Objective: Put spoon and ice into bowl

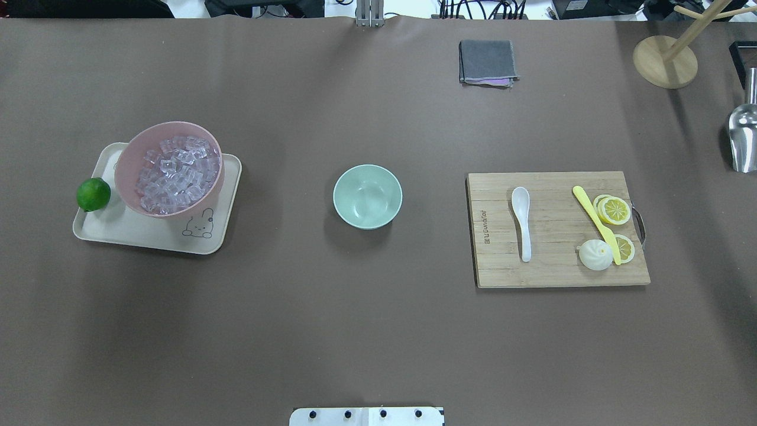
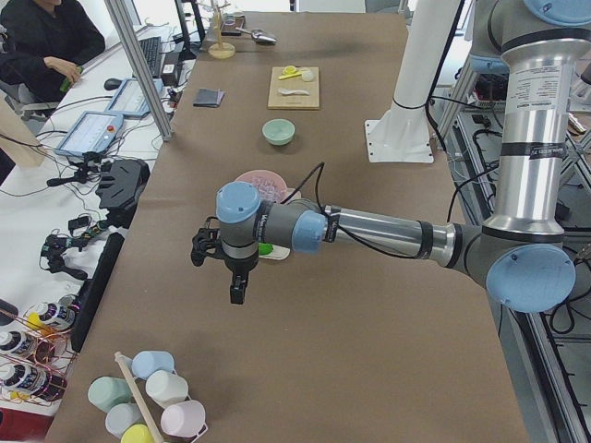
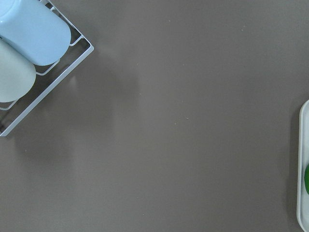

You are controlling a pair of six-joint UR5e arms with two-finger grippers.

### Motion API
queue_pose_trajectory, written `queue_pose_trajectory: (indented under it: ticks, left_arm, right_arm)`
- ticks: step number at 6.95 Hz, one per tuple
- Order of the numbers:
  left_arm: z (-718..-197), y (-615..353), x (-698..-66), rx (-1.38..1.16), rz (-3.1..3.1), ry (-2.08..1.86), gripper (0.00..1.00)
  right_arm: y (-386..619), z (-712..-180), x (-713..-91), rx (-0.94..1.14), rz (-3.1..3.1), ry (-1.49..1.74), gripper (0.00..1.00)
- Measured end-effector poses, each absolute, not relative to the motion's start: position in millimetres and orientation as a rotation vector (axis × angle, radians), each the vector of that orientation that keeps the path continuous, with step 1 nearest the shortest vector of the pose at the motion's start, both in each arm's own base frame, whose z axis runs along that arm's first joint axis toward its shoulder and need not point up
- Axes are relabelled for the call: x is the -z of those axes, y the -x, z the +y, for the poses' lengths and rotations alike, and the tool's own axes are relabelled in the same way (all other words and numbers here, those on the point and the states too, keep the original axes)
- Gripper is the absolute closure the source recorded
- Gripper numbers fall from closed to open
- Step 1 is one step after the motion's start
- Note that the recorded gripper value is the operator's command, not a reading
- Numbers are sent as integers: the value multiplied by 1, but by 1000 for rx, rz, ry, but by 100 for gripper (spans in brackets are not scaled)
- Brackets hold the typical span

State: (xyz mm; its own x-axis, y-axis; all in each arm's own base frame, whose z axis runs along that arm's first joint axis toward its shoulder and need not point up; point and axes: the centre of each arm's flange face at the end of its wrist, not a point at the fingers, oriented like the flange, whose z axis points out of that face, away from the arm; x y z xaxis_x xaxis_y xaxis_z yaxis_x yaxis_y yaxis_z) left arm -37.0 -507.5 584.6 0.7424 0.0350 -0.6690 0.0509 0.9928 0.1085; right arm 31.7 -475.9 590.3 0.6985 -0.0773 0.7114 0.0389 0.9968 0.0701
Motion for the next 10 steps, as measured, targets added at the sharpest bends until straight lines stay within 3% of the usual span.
queue_pose_trajectory:
  ticks: [10]
  left_arm:
    - [-505,40,-586,17,736,-121,2]
  right_arm:
    - [-29,-476,-588,72,-808,-53,0]
